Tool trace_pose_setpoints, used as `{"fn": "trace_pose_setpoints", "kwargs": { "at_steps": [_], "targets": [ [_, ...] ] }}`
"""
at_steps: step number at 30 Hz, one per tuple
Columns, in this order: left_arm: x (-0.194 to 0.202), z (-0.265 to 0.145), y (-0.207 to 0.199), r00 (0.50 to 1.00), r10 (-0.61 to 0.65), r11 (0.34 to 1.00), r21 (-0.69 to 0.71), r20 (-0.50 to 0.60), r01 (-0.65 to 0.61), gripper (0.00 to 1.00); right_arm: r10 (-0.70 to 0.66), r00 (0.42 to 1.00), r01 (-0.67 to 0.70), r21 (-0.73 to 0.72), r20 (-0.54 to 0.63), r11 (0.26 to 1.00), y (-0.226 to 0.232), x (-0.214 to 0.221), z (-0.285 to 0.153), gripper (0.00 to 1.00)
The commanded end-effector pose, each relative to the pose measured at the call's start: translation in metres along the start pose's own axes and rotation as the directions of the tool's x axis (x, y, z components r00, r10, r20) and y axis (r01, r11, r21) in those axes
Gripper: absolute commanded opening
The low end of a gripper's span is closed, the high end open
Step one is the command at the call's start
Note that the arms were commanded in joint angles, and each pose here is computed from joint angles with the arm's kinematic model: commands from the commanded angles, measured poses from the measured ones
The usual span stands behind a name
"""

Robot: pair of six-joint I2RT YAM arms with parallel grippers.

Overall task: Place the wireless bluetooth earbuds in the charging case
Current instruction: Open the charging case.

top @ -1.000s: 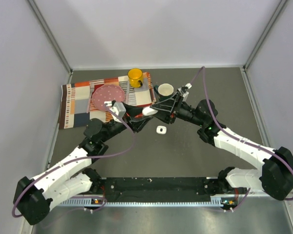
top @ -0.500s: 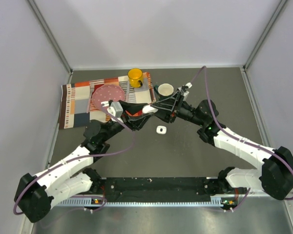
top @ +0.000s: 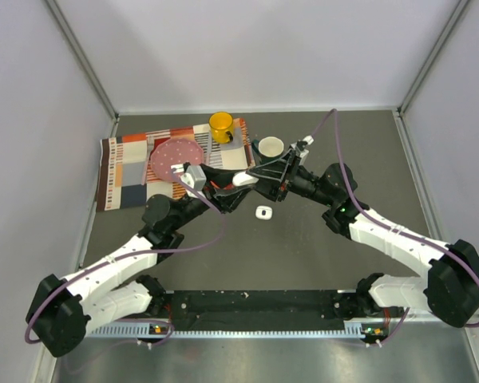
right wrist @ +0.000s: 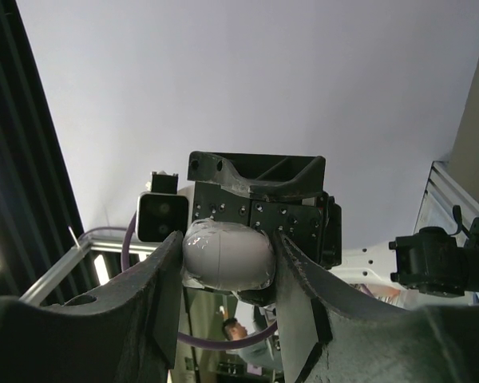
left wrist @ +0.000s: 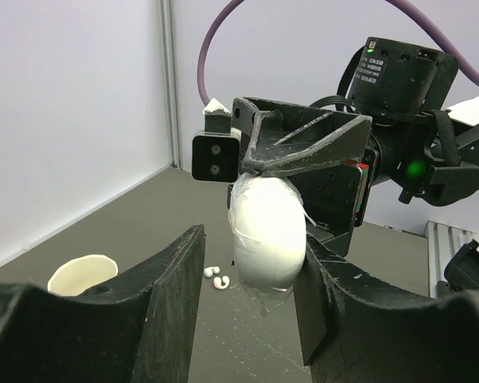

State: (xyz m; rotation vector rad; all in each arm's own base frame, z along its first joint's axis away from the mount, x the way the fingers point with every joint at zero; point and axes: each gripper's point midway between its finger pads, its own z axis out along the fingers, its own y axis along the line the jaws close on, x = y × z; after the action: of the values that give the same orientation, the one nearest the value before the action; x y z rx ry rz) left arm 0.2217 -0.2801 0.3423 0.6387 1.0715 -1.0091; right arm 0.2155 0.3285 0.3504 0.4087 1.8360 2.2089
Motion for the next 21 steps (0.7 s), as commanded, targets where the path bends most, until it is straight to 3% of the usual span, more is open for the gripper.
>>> {"fn": "trace_pose_setpoints", "kwargs": {
  "at_steps": [1, 14, 18, 21],
  "targets": [
    [-0.0253, 0.0067, -0.0024, 0.996, 0.031, 0.999, 0.008, 0.084, -0.031, 0.51, -0.032, 0.999, 0.03, -0.061, -0.02, 0.998, 0.0135, 0.0041, -0.0024, 0.1],
    [-0.0261, 0.0103, -0.0043, 0.996, 0.028, 0.999, 0.015, 0.086, -0.03, 0.45, -0.024, 1.0, 0.023, -0.047, -0.007, 0.999, 0.0072, 0.0008, -0.002, 0.1],
    [-0.0247, 0.0109, -0.0049, 0.996, 0.026, 0.999, 0.019, 0.081, -0.028, 0.34, -0.029, 1.0, 0.028, -0.056, -0.01, 0.998, 0.0097, 0.0018, -0.0019, 0.1],
    [-0.023, 0.0114, -0.0049, 0.997, 0.023, 1.0, 0.019, 0.075, -0.025, 0.38, -0.026, 1.0, 0.026, -0.069, -0.006, 0.997, 0.0122, 0.0016, -0.0026, 0.1]
  ]
}}
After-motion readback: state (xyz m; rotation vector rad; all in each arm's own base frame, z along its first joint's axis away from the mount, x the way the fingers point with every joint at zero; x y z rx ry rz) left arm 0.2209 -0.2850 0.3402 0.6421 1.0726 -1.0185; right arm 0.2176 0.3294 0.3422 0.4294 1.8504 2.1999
